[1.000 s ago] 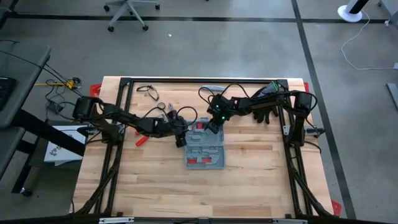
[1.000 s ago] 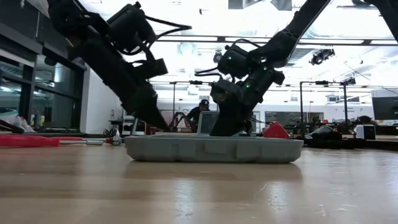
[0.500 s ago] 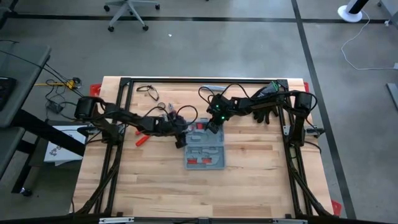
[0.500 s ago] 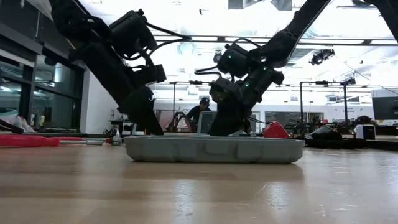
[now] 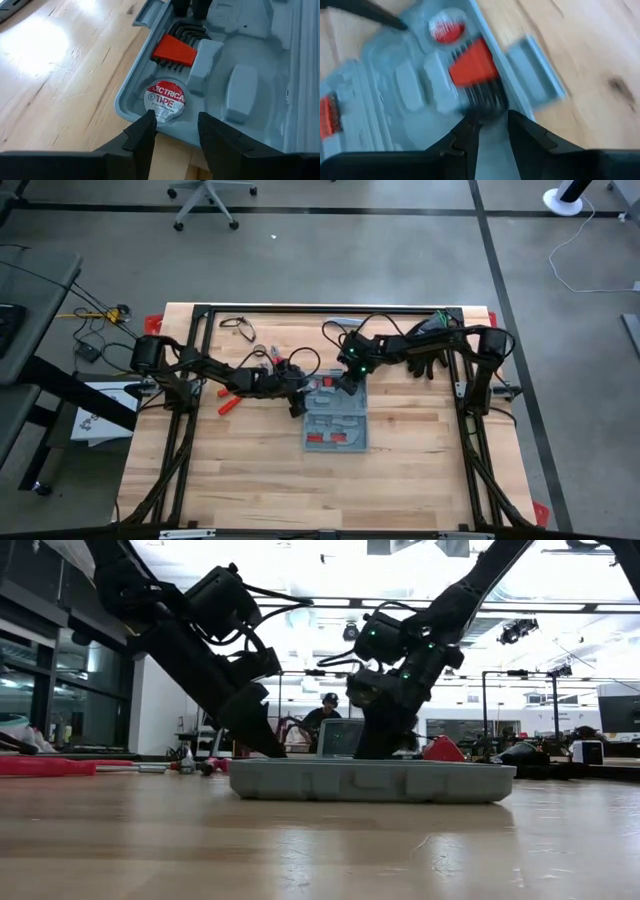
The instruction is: Prefit tool cases
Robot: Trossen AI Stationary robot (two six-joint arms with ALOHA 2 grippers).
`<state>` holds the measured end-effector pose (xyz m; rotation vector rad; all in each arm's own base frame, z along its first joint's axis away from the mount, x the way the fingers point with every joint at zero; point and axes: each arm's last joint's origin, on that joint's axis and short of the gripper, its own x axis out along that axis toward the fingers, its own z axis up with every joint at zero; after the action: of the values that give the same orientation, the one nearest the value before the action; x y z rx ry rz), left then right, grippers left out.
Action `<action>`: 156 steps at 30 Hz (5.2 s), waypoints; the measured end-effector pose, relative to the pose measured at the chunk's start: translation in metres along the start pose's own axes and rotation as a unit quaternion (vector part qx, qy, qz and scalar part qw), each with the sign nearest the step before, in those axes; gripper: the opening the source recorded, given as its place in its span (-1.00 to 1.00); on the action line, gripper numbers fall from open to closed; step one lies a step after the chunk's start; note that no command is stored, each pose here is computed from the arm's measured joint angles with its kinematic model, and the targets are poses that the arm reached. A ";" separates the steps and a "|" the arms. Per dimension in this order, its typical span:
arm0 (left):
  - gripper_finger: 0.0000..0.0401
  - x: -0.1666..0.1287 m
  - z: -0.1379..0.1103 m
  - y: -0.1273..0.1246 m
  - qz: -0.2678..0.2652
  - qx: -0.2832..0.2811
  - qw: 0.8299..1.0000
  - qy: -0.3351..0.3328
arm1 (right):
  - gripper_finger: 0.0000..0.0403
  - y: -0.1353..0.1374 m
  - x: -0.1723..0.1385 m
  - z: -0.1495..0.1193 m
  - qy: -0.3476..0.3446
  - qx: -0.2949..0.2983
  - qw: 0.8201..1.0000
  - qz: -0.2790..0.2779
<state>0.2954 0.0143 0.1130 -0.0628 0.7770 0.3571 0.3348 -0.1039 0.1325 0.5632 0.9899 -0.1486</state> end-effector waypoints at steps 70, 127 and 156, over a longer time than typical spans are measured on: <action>-0.30 -0.020 0.028 -0.018 -0.069 0.036 0.992 -0.100 | -0.51 0.015 0.013 -0.002 0.013 0.011 0.996 0.084; -0.30 0.015 -0.009 -0.048 -0.089 -0.034 0.995 -0.019 | -0.51 0.017 0.010 -0.011 0.044 0.029 0.998 0.026; -0.30 0.018 -0.008 -0.042 -0.073 -0.013 0.997 -0.019 | -0.51 0.047 -0.018 0.003 0.004 -0.013 0.984 0.180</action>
<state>0.3159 -0.0213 0.0921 -0.1361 0.7252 0.2280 0.3442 -0.0678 0.1663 0.7088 0.8821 0.1884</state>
